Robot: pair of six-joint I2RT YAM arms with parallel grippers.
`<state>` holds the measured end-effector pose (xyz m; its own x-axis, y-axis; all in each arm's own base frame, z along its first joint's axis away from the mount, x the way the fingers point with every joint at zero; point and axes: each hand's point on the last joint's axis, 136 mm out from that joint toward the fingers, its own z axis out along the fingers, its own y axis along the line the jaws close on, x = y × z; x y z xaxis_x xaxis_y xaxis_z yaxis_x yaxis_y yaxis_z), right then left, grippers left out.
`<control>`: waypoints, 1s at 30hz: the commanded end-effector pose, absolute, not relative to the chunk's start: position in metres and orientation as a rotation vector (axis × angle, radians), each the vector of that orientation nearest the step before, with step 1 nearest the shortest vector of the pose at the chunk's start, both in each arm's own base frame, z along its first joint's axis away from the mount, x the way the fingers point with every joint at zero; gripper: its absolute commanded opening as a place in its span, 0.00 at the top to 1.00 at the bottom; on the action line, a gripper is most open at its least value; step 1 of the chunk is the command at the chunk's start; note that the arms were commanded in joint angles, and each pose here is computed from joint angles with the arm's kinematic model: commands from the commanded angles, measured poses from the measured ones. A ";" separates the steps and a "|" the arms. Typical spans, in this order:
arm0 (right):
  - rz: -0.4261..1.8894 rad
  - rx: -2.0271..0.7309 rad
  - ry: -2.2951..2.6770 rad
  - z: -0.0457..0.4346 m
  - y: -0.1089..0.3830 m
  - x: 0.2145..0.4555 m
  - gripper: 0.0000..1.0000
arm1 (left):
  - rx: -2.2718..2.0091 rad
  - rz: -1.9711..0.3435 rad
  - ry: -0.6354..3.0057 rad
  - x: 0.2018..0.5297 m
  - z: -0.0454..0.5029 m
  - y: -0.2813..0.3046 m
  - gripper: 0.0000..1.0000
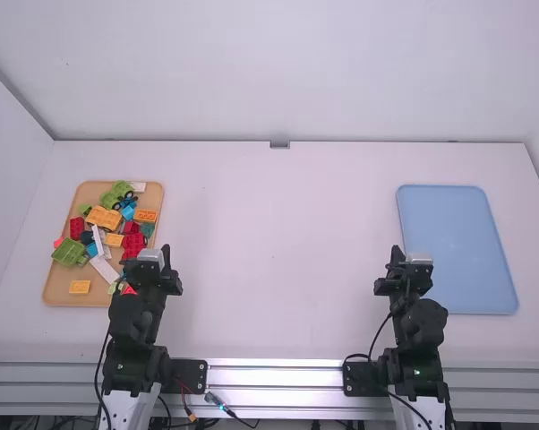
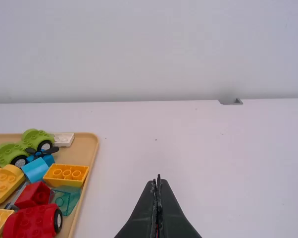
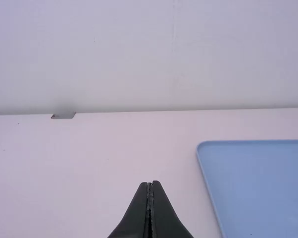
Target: Assemble lego blocks to make yellow taxi
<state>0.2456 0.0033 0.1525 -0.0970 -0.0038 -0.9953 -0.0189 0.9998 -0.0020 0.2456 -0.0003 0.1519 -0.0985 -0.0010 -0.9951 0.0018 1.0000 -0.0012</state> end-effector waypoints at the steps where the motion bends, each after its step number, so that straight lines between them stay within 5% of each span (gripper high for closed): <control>1: 0.010 -0.018 1.668 0.152 0.003 0.246 1.00 | 0.001 -0.003 1.669 0.246 0.152 0.000 1.00; 14: 0.008 -0.028 1.690 0.159 0.004 0.247 0.93 | 0.000 -0.008 1.676 0.246 0.160 -0.001 0.93; 30: 0.029 -0.089 1.781 0.181 0.011 0.263 0.70 | -0.041 -0.021 1.702 0.254 0.188 0.001 0.70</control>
